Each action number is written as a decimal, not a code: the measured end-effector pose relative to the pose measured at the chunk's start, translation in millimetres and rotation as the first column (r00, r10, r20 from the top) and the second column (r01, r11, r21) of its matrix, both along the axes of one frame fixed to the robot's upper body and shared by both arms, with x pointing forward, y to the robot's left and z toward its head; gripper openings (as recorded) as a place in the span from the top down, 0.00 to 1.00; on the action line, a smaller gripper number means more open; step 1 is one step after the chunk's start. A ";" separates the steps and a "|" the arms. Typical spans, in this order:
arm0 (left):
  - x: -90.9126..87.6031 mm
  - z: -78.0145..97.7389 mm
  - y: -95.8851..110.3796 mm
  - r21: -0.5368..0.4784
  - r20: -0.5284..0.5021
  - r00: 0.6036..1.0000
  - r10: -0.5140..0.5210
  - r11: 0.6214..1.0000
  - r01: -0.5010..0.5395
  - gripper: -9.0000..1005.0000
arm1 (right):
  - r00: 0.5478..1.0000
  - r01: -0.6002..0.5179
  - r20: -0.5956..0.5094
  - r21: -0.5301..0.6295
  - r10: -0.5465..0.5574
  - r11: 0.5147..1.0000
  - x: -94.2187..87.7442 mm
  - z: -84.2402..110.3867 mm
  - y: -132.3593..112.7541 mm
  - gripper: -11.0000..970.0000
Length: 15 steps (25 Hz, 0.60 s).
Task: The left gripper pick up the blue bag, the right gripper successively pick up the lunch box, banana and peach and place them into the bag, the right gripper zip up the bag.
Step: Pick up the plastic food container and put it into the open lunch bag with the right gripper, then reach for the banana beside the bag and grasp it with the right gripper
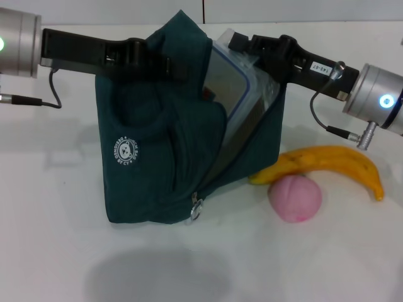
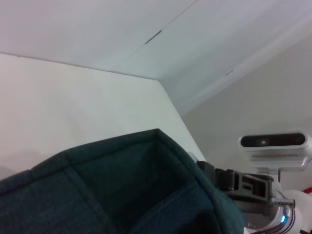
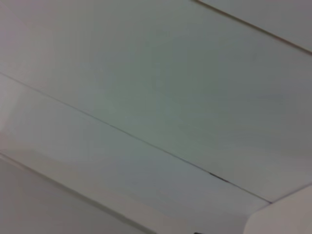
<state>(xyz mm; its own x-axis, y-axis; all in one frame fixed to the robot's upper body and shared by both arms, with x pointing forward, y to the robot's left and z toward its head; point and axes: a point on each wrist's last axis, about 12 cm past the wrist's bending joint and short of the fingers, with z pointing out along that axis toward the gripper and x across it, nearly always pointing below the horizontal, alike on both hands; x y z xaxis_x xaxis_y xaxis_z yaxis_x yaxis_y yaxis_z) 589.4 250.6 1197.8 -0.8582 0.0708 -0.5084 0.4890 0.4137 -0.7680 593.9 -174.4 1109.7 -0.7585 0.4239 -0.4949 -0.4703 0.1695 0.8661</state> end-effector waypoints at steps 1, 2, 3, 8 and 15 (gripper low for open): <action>-0.3 -0.3 0.3 -0.001 -0.001 1.000 0.000 1.000 0.000 0.94 | 1.000 0.003 0.008 0.002 -0.003 1.000 0.8 1.5 0.5 0.79; -0.7 -0.7 0.7 -0.001 -0.002 1.000 0.001 1.000 -0.001 0.94 | 1.000 0.004 0.013 0.004 -0.004 1.000 1.1 2.4 0.7 0.79; -1.1 -1.2 1.2 -0.002 -0.004 1.000 0.002 1.000 -0.002 0.94 | 1.000 0.007 0.021 0.011 -0.008 1.000 1.5 3.7 0.5 0.78; -3.0 -3.7 4.4 -0.002 -0.010 1.000 0.010 1.000 -0.010 0.94 | 0.997 0.009 0.075 0.022 -0.011 1.000 0.5 8.1 -0.6 0.78; -3.3 -4.0 8.3 -0.001 -0.009 1.000 0.021 1.000 -0.021 0.94 | 0.987 0.038 0.153 0.053 -0.046 0.998 -3.2 13.0 -16.0 0.62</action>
